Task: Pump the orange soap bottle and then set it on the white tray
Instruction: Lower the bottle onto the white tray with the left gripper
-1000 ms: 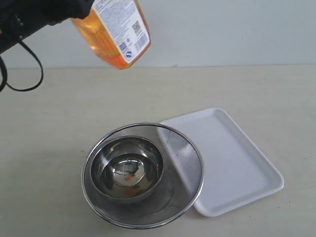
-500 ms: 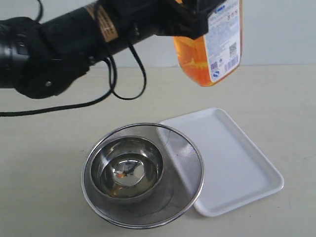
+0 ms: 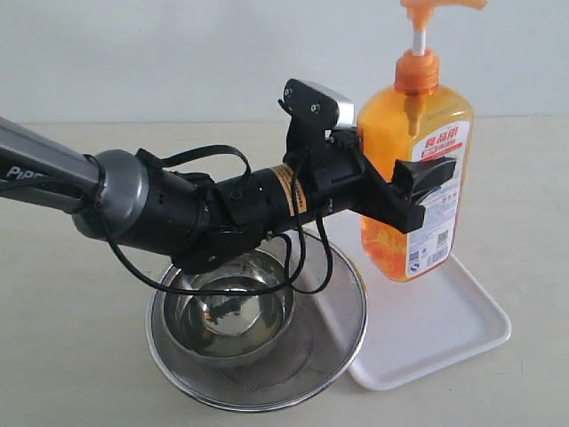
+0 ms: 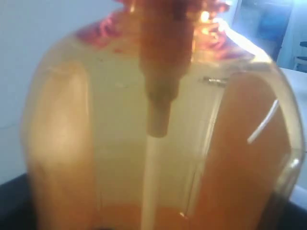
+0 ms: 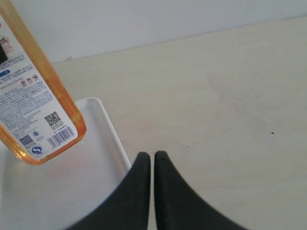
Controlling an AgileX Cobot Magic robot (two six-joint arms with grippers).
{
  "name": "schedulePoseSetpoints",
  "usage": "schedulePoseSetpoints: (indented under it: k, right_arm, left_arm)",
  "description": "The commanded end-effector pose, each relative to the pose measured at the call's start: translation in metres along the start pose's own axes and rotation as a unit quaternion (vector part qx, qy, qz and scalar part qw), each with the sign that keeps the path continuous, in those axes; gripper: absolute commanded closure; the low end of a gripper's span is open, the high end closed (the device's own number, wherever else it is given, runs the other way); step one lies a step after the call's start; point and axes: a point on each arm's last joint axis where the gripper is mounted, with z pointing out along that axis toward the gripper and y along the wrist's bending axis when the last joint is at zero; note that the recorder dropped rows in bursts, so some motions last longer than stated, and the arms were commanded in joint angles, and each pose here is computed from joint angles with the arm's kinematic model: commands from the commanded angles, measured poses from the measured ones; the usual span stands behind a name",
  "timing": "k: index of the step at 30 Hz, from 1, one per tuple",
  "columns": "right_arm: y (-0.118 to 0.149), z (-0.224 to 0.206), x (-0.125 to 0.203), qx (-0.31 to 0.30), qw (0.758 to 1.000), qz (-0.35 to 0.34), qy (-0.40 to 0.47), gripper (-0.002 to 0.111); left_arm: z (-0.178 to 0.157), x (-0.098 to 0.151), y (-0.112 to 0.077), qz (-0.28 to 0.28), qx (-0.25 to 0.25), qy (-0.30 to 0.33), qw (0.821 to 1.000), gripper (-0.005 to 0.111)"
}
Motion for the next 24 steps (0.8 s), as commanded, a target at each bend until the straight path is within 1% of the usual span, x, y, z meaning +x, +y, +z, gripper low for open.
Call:
schedulePoseSetpoints:
  k: [1, 3, 10, 15, 17, 19, 24]
  right_arm:
    - [0.000, 0.000, -0.002, 0.000, 1.000, -0.002, -0.009, 0.108]
    - [0.000, 0.000, -0.002, 0.000, 1.000, -0.002, -0.009, 0.108]
    - [0.000, 0.000, -0.002, 0.000, 1.000, -0.002, -0.009, 0.108]
    - [0.000, 0.000, -0.002, 0.000, 1.000, -0.002, -0.009, 0.108]
    - [0.000, 0.000, -0.002, 0.000, 1.000, -0.002, -0.009, 0.108]
    - [0.000, 0.000, -0.002, 0.000, 1.000, -0.002, -0.009, 0.108]
    - [0.000, 0.000, -0.002, 0.000, 1.000, -0.002, -0.009, 0.108]
  left_arm:
    - [0.004, -0.006, 0.000, -0.009, 0.003, -0.044, 0.999, 0.102]
    - [0.005, -0.002, 0.001, 0.003, -0.004, -0.026, 1.000, 0.102]
    - [0.005, 0.003, 0.004, 0.000, -0.019, -0.001, 1.000, 0.102]
    - [0.005, 0.004, 0.004, 0.002, -0.017, 0.004, 1.000, 0.102]
    - [0.005, 0.004, 0.004, 0.002, -0.016, 0.005, 1.000, 0.095]
    - [0.005, 0.004, 0.003, 0.003, -0.016, 0.005, 1.000, 0.083]
    - [0.005, 0.004, 0.003, 0.003, -0.016, 0.005, 1.000, 0.046]
